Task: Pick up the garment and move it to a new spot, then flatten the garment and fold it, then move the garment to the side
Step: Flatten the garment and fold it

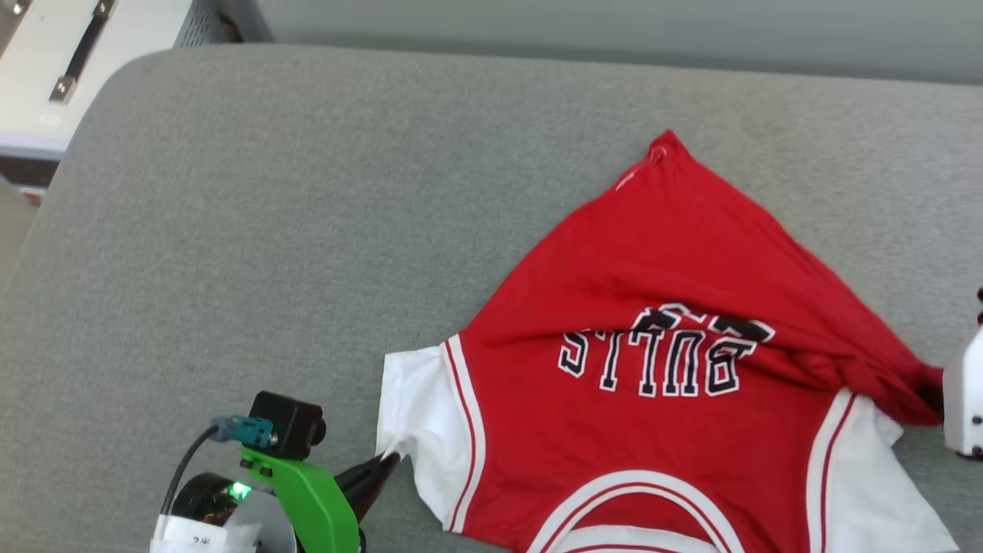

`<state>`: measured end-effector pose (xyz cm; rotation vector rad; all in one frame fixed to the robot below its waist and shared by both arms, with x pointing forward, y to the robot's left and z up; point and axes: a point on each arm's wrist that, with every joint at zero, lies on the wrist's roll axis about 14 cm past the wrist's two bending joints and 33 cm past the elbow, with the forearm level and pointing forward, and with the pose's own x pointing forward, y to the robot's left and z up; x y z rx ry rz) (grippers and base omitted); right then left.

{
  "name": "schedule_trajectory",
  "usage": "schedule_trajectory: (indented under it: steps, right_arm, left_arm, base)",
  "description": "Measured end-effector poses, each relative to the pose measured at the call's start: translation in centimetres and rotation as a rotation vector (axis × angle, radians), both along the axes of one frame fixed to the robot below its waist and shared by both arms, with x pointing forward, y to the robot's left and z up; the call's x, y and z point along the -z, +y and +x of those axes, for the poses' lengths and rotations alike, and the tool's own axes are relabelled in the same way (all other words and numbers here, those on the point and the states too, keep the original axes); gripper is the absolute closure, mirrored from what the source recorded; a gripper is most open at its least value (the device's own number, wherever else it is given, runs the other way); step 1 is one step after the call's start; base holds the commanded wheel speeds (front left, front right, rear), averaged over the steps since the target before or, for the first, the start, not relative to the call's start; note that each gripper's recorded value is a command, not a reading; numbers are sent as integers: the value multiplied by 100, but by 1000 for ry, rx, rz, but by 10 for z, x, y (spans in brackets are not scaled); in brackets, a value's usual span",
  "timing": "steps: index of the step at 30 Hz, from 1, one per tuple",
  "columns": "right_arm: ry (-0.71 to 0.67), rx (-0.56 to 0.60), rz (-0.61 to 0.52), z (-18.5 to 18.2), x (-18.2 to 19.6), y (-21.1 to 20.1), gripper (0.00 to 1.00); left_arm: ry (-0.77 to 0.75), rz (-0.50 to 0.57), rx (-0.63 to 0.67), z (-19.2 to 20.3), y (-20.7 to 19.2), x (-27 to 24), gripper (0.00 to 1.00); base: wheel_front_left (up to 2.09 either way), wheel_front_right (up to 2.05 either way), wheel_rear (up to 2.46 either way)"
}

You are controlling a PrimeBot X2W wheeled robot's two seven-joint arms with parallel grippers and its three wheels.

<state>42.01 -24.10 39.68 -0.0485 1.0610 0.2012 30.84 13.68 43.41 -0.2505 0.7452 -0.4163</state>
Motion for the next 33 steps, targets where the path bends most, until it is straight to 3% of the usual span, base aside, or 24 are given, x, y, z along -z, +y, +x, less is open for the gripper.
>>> schedule_trajectory:
  steps: [14,23,24,25,33]
  right_arm:
    - [23,149,108,-108,6,-19,100]
    - [42,166,125,-118,18,-13,100]
    - [42,160,118,-118,18,-13,73]
    - [40,159,115,-116,17,-14,0]
    - [-46,65,121,-81,-19,-4,0]
  left_arm:
    - [-76,-65,37,-4,-27,-18,100]
    - [-71,-88,16,-2,-25,-18,100]
    - [-70,-89,17,-2,-25,-18,100]
    - [-69,-91,18,-2,-25,-17,100]
    - [-66,-90,6,-3,-21,-16,100]
  base:
    - [0,0,0]
    - [0,0,0]
    - [0,0,0]
    - [0,0,0]
    - [0,0,0]
